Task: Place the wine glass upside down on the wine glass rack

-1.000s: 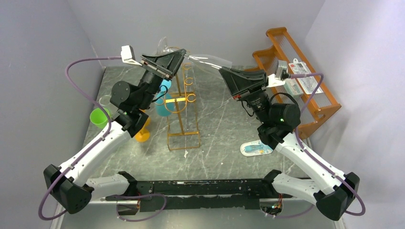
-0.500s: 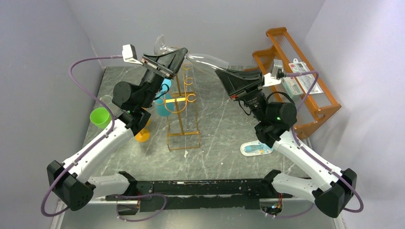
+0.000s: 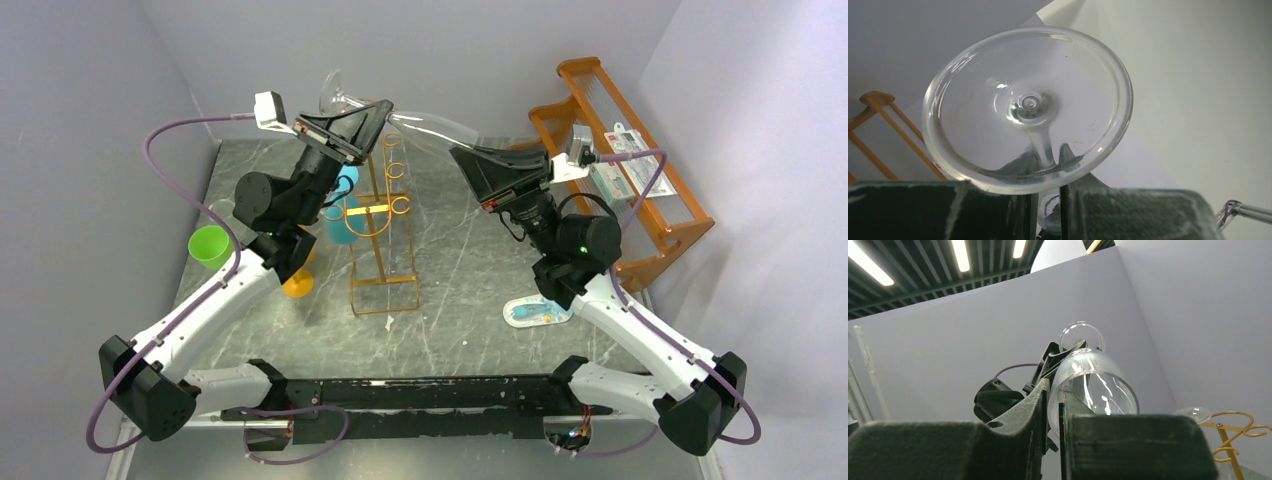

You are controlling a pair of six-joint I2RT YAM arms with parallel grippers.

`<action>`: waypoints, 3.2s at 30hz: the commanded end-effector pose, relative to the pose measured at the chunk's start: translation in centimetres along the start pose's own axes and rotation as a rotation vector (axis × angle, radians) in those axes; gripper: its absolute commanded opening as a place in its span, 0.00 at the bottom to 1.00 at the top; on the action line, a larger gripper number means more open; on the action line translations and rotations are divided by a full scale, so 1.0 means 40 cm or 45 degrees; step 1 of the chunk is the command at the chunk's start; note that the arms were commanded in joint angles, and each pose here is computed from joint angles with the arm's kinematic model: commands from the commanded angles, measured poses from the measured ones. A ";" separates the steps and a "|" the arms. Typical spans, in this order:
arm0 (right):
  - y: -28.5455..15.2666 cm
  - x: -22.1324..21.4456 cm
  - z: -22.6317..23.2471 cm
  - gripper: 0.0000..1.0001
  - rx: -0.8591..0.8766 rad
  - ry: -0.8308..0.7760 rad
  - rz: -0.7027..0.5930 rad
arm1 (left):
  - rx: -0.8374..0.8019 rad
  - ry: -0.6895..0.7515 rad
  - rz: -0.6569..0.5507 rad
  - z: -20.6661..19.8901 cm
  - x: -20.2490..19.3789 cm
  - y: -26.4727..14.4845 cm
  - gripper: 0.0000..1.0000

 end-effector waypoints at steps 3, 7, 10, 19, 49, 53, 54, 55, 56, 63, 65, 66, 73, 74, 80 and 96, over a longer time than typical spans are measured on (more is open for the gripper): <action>-0.005 0.014 0.018 0.32 0.018 -0.018 -0.048 | -0.173 0.091 0.037 -0.049 0.052 0.022 0.05; -0.013 0.024 0.019 0.53 -0.031 -0.026 -0.079 | -0.201 0.085 0.079 -0.005 0.099 0.045 0.05; -0.016 0.026 0.013 0.62 -0.071 -0.031 -0.086 | -0.201 0.107 0.099 0.033 0.131 0.058 0.05; -0.025 0.031 0.001 0.68 -0.173 -0.058 -0.096 | -0.101 0.353 0.076 0.073 0.278 0.037 0.05; -0.055 0.015 -0.033 0.68 -0.385 -0.108 0.004 | 0.635 1.089 0.541 0.196 0.497 -0.297 0.05; -0.054 0.007 -0.042 0.68 -0.401 -0.106 0.030 | 0.640 1.145 0.596 0.208 0.457 -0.305 0.05; -0.056 0.006 -0.043 0.68 -0.407 -0.110 0.029 | 0.640 1.153 0.609 0.212 0.442 -0.306 0.05; -0.058 0.008 -0.044 0.68 -0.417 -0.113 0.024 | 0.637 1.163 0.623 0.217 0.426 -0.307 0.05; -0.061 0.009 -0.045 0.68 -0.430 -0.113 0.017 | 0.615 1.175 0.645 0.217 0.403 -0.305 0.05; -0.081 0.014 -0.041 0.68 -0.460 -0.130 0.008 | 0.633 1.232 0.686 0.209 0.343 -0.322 0.05; -0.085 0.016 -0.039 0.68 -0.461 -0.131 0.004 | 0.666 1.221 0.699 0.213 0.333 -0.332 0.05; -0.087 0.017 -0.038 0.68 -0.462 -0.132 0.002 | 0.685 1.221 0.703 0.213 0.329 -0.340 0.05; -0.098 0.013 -0.044 0.68 -0.489 -0.131 0.001 | 0.716 1.279 0.713 0.185 0.291 -0.379 0.05; -0.098 0.011 -0.045 0.68 -0.491 -0.129 0.005 | 0.703 1.282 0.716 0.181 0.284 -0.383 0.05; -0.093 0.001 -0.057 0.68 -0.504 -0.129 0.025 | 0.539 1.299 0.781 0.181 0.224 -0.419 0.05; -0.098 -0.008 -0.072 0.68 -0.533 -0.134 0.032 | 0.340 1.366 0.885 0.228 0.136 -0.481 0.05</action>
Point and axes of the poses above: each gripper's point midway between its finger pads, its own y axis out along the fingers, its own z axis along the line the jaws close on, x = y × z, the point moved 10 cm from there along -y, back along the fingers, and after that the axes turned 11 degrees about y, right-handed, at the moved point
